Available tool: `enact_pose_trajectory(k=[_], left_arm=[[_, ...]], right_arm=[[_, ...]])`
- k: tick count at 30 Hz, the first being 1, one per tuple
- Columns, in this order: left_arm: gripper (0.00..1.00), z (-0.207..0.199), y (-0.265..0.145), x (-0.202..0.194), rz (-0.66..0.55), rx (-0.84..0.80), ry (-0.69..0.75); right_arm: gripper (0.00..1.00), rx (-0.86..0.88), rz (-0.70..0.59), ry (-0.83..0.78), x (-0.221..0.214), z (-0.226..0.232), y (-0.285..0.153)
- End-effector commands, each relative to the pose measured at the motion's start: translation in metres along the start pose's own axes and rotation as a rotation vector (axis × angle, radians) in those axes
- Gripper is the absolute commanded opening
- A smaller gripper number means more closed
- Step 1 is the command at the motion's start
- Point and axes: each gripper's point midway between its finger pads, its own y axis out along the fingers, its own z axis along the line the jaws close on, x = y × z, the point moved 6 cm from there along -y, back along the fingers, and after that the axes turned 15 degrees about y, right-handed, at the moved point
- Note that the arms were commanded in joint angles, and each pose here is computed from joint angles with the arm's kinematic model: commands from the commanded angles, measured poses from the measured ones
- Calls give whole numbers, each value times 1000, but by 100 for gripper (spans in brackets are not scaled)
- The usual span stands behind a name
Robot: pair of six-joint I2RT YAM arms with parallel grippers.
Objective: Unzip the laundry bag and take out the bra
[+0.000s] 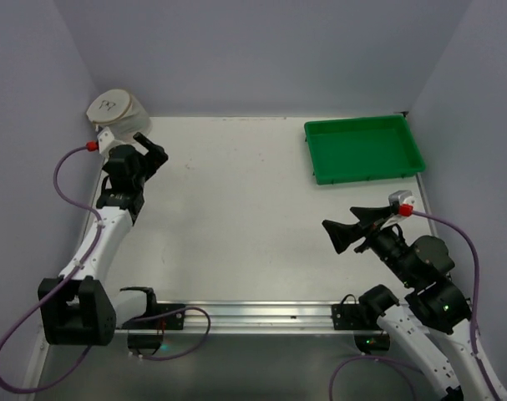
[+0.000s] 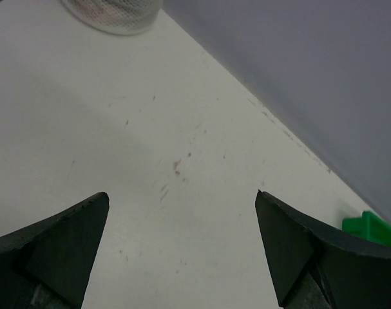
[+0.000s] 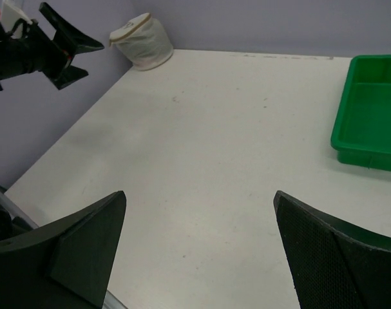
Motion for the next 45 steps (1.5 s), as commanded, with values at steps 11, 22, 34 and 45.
enact_pose_trajectory(k=[11,22,34,45], left_arm=[[100,51,114,84,-399,191,-388],[100,72,201,101,-501,211,-503],[99,95,282,94,-556,263,-445],[22,109,311,61,-412,272,-307]], right_arm=[[99,214,79,-24,-10,21,20],[99,274,103,-53,-18,23,22],[99,284,241,-28,-39,18,39],[99,306,389,-16,-57,16,53]])
